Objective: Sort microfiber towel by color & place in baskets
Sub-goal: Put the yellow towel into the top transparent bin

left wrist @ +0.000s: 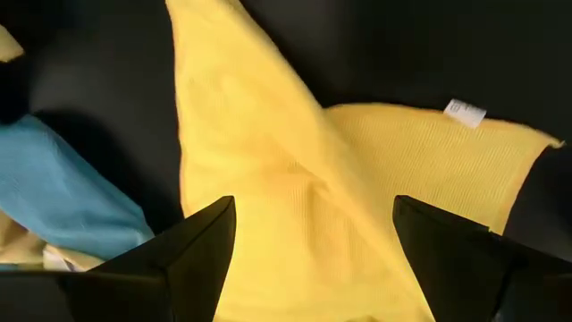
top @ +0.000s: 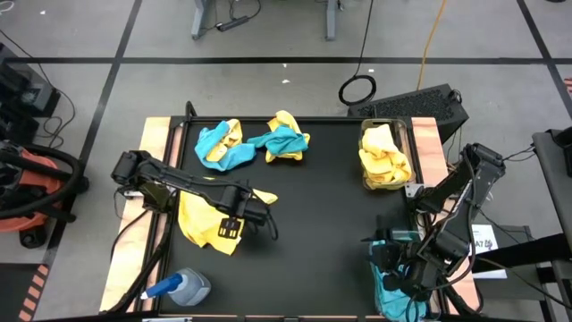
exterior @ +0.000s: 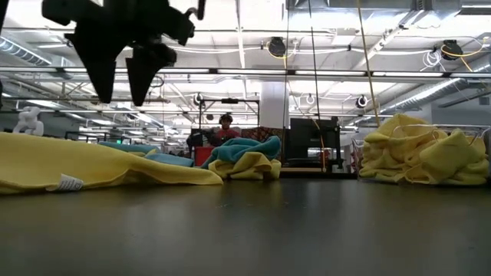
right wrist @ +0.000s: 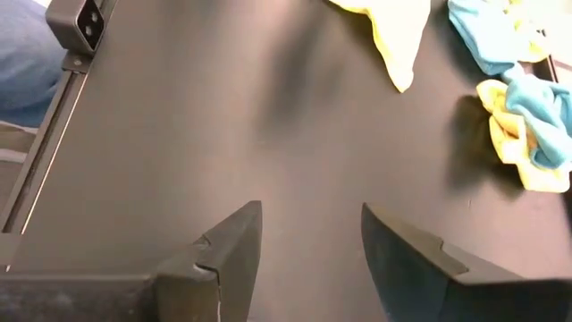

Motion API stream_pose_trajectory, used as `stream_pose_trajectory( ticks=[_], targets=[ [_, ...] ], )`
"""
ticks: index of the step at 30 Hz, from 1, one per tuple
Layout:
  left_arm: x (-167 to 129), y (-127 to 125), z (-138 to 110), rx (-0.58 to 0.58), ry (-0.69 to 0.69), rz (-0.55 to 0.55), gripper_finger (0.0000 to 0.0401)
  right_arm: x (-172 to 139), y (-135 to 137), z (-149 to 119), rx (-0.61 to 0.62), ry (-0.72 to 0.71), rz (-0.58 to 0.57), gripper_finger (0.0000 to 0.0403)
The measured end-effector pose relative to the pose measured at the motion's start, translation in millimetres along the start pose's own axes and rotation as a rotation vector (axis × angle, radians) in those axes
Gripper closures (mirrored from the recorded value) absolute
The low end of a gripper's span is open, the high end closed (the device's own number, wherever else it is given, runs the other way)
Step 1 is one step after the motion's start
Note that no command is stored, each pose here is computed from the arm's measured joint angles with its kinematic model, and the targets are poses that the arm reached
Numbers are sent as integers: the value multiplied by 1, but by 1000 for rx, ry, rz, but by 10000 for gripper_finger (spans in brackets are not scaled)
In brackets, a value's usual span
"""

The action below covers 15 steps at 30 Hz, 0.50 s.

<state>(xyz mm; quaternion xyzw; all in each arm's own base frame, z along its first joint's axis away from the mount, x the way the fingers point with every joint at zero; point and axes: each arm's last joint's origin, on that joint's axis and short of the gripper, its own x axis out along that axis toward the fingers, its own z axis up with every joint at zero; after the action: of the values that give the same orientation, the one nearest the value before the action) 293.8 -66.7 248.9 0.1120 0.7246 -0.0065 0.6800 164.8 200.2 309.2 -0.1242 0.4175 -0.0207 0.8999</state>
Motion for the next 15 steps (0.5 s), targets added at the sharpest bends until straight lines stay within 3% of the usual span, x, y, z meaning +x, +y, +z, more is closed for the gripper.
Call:
stream_pose_trajectory(
  ticks=[15],
  targets=[
    [41, -4, -35, -89, 100, 9, 92, 0, 0, 2, -21, -32, -17, 218]
  ],
)
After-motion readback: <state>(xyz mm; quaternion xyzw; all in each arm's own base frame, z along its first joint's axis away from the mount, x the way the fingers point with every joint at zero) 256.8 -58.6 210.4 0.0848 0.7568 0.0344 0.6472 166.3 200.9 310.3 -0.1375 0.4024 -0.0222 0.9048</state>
